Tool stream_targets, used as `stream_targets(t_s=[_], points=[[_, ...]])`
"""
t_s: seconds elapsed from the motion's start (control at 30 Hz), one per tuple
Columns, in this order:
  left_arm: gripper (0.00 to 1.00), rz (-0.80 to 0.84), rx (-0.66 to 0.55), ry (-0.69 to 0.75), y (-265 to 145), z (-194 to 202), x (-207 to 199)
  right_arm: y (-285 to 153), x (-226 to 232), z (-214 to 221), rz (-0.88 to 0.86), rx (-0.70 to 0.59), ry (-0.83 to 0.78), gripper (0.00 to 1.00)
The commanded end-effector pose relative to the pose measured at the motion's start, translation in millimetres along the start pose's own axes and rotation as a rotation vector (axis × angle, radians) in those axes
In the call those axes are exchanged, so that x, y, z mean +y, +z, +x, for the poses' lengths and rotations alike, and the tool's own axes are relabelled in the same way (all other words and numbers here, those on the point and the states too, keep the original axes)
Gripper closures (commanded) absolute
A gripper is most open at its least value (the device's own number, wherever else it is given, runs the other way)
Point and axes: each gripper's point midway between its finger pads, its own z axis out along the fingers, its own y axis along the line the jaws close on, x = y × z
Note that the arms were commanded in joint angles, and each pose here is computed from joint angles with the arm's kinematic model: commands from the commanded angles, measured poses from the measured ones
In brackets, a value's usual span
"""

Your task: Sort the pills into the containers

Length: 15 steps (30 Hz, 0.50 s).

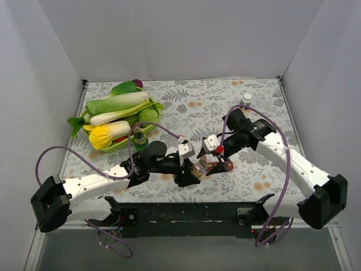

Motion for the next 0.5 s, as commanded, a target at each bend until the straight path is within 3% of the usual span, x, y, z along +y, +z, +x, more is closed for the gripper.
stream_targets(t_s=[0.0,0.13,0.3,0.33,0.47], points=[[1.00,-0.060,-0.085,0.059,-10.8,-34.7,2.0,-7.2,-6.3,-11.9,0.021,0.014,0.069,0.20],[1.00,-0.060,-0.046,0.035,-8.3,-25.4,4.0,-28.8,-23.3,-17.6,0.160,0.012,0.128,0.14],[1.00,-0.090,-0.039,0.019,-12.5,-15.5,7.5,-56.0,-16.7,-42.7,0.237,-0.080,0.052,0.07],[1.00,-0.096,-0.052,0.027,-15.4,-18.5,6.7,-57.6,-15.4,-38.8,0.259,-0.088,0.137,0.03],[1.00,-0.149,-0.081,0.054,-22.4,-23.7,12.9,-62.1,-30.5,-25.6,0.373,-0.107,0.307,0.02]])
